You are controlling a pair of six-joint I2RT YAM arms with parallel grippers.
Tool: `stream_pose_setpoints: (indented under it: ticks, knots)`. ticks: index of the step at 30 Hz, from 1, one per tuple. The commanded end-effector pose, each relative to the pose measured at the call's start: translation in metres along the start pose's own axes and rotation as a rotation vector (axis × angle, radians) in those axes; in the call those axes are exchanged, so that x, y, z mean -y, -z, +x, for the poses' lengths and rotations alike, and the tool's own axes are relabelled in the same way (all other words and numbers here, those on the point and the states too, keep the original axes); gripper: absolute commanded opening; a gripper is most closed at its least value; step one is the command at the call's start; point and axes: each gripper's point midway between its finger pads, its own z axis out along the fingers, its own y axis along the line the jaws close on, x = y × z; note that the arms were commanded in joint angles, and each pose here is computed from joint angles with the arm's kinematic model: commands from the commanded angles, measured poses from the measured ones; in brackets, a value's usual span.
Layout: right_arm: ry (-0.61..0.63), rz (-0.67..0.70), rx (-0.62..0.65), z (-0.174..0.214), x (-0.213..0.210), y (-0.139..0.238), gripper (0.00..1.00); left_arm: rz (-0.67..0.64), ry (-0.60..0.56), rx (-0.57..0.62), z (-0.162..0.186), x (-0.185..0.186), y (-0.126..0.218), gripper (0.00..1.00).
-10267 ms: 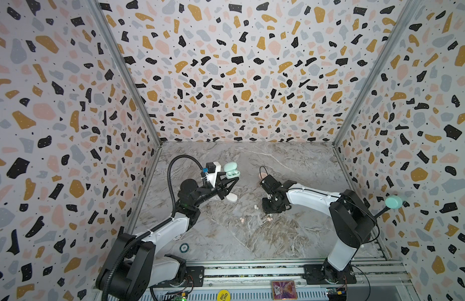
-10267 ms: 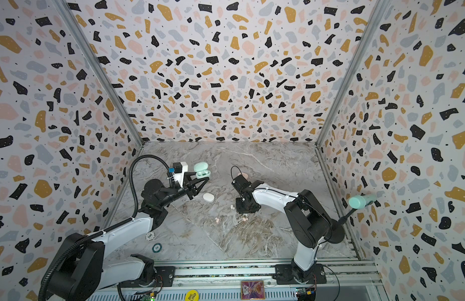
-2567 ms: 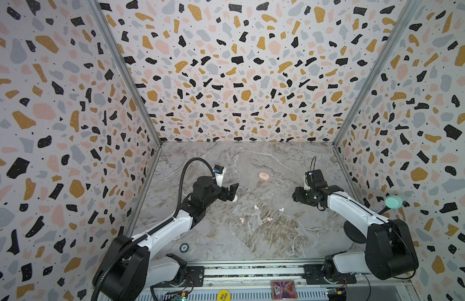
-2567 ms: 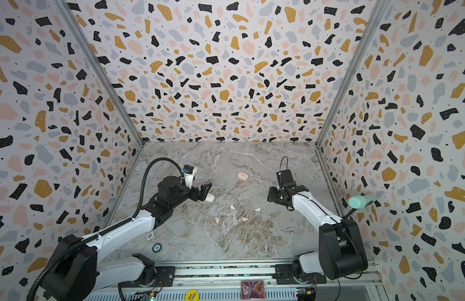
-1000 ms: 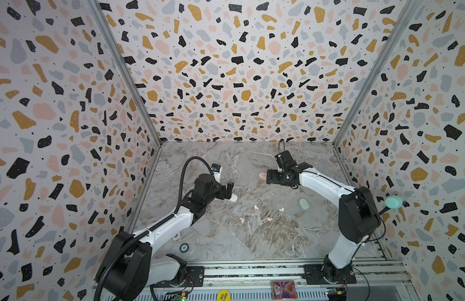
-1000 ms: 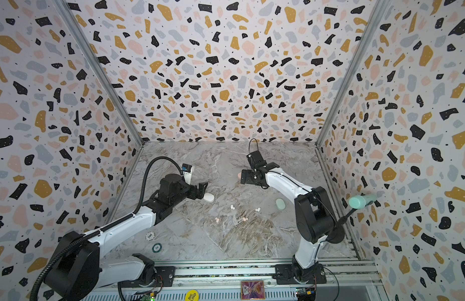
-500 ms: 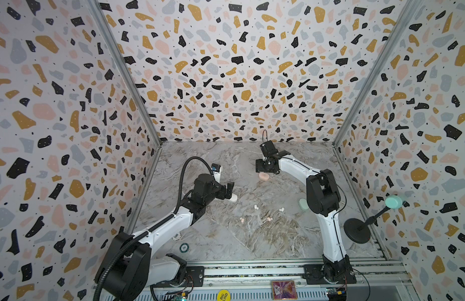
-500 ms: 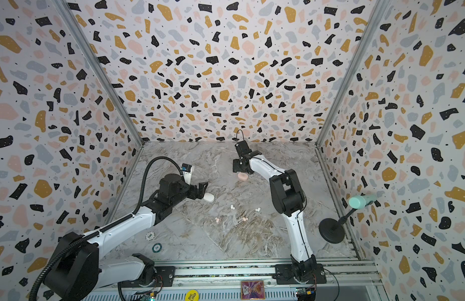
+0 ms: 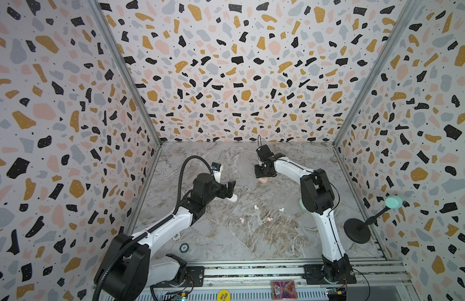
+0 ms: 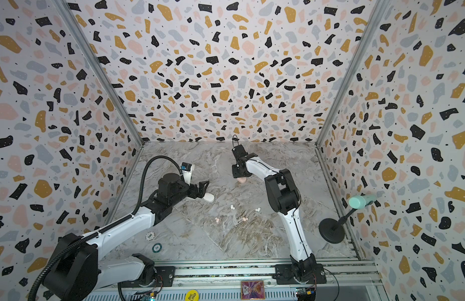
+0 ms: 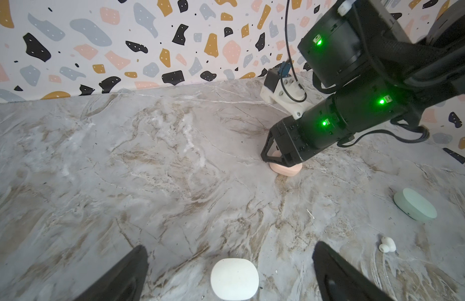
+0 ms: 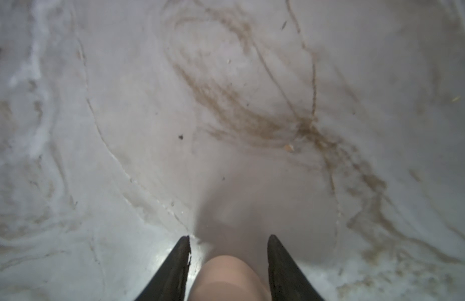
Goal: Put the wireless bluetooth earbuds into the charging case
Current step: 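Move the right gripper to the pink case and lower around it, then close the right gripper on the pink case and lift it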
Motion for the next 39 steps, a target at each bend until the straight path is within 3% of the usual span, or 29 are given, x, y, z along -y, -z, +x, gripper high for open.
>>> stream_pose_setpoints:
  ticks: [1, 10, 15, 19, 30, 39]
  knots:
    - [0.049, 0.007, 0.004, 0.003, -0.004, 0.031, 0.48, 0.018, 0.000, 0.073, -0.024, 0.004, 0.005, 1.00]
    - [0.157, 0.024, -0.048, 0.031, -0.018, 0.041, 0.47, 0.021, 0.000, 0.075, -0.024, 0.004, 0.005, 1.00]
    - [0.182, 0.064, -0.042, 0.038, -0.015, 0.053, 0.64, 0.024, 0.002, 0.075, -0.023, 0.004, 0.005, 1.00]
    - [0.191, 0.084, -0.038, 0.045, -0.010, 0.062, 0.70, 0.027, 0.004, 0.077, -0.024, 0.005, 0.005, 1.00]
    - [0.231, 0.195, -0.076, 0.066, 0.016, 0.056, 0.73, 0.034, 0.004, 0.082, -0.025, 0.006, 0.005, 1.00]
    - [0.213, 0.266, -0.045, 0.058, 0.045, 0.070, 0.73, 0.031, 0.004, 0.086, -0.025, 0.005, 0.006, 1.00]
